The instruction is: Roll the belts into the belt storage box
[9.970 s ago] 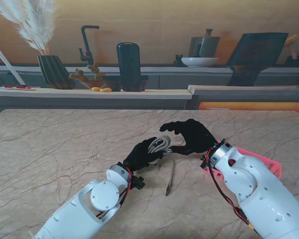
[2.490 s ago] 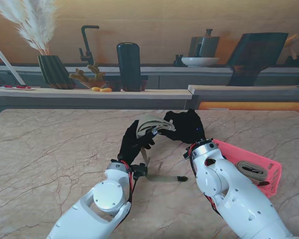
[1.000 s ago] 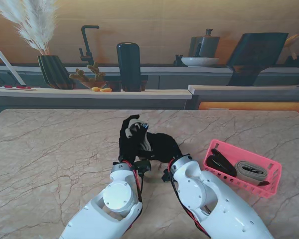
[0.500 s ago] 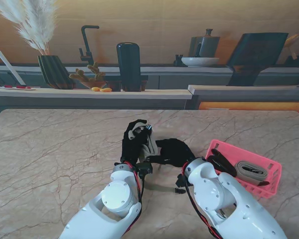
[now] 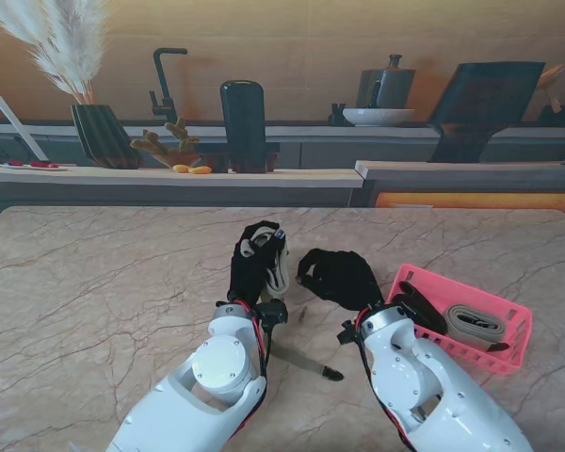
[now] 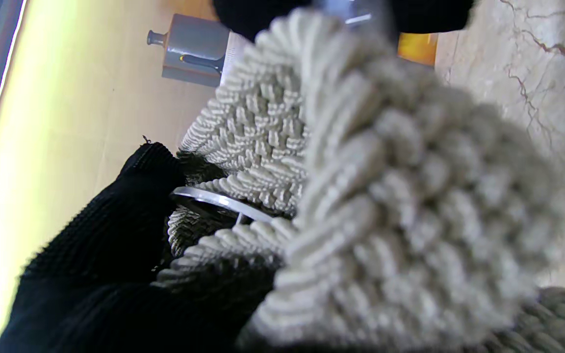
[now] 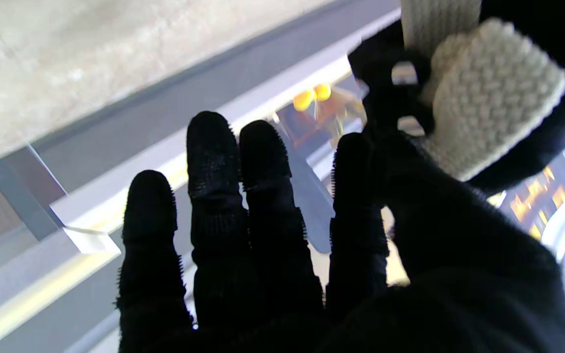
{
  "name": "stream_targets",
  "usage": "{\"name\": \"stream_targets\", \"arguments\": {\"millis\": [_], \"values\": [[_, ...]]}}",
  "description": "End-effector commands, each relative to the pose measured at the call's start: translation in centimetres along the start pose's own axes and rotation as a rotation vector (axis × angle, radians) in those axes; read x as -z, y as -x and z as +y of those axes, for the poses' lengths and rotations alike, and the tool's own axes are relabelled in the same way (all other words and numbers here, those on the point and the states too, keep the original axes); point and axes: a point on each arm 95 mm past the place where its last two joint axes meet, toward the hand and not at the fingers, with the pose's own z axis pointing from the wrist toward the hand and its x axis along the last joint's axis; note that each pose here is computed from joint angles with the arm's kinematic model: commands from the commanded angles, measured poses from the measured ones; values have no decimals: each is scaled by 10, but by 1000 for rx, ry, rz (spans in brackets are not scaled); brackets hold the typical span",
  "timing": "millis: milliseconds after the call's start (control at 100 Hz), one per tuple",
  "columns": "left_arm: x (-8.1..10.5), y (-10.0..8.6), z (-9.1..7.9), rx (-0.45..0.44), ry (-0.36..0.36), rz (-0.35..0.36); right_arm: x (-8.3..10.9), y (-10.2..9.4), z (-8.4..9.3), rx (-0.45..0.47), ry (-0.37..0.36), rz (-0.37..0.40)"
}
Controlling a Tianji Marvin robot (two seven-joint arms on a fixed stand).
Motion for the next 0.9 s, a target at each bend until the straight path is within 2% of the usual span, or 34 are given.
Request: {"name": "stream_targets", "arguments": {"millis": [0, 140, 430, 590, 770, 890], "values": [[0, 2, 3, -12, -4, -8, -9, -11, -4, -13, 12, 52], [-1, 6, 6, -26, -7, -22, -15, -17, -9, -10, 43, 109], [2, 12, 10, -1, 14, -40, -25, -21, -22, -7, -18, 137], [4, 15, 11, 23, 89, -43, -29, -19, -23, 26, -25, 132], [5, 19, 5, 61, 236, -62, -30, -16, -17, 42, -31, 108], [3, 19, 2, 52, 304, -78, -29, -16, -13, 25, -49, 102]]}}
